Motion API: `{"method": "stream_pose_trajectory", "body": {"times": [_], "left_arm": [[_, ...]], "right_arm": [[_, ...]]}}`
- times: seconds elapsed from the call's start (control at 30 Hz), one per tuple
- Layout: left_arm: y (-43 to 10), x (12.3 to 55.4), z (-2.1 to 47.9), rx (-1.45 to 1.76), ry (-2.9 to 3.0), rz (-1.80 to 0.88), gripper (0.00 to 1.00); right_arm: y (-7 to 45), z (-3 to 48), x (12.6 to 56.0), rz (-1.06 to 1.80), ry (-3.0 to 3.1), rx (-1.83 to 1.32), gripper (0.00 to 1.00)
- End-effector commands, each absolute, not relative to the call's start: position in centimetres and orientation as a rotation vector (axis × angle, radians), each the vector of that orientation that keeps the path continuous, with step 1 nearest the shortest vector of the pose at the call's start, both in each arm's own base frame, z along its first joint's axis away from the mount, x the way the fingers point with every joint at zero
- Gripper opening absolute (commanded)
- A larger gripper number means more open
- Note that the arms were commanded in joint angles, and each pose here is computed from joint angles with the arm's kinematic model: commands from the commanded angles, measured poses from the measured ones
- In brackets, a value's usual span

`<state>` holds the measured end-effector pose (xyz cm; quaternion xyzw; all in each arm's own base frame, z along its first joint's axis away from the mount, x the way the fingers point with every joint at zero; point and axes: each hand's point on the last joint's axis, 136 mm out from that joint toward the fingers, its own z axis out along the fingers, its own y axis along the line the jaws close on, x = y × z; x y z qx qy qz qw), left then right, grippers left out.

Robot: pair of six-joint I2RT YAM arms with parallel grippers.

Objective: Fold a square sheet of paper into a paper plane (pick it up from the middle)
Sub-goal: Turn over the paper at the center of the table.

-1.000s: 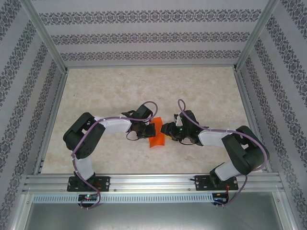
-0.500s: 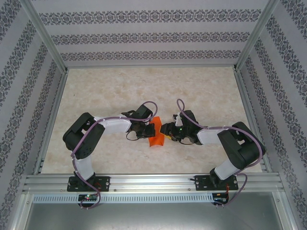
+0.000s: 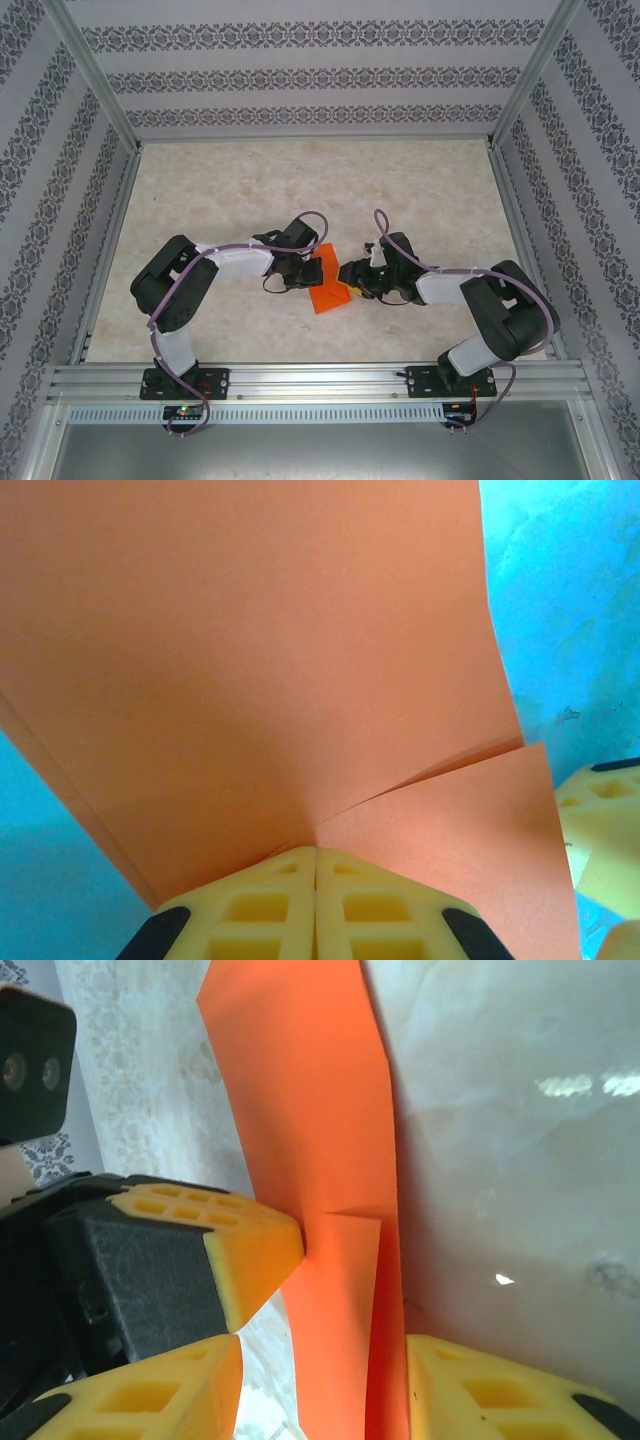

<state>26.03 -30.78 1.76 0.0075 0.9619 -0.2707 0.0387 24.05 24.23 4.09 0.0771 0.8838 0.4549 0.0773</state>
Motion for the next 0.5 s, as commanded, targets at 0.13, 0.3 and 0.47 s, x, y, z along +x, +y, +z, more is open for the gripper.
{"method": "stream_pose_trajectory", "body": {"times": [0.13,0.3,0.47], "left_arm": [[-29.7,25.1,1.0,0.035,2.996,-0.739,0.08],[-29.6,25.1,1.2,0.033,2.988,-0.747,0.08],[-29.6,25.4,2.2,0.019,2.953,-0.760,0.09]], "right_arm": [[25.4,4.2,24.0,1.392,2.661,0.186,0.39],[26.7,3.9,24.9,1.417,2.657,0.184,0.29],[26.5,3.9,24.7,1.416,2.657,0.174,0.19]]}}
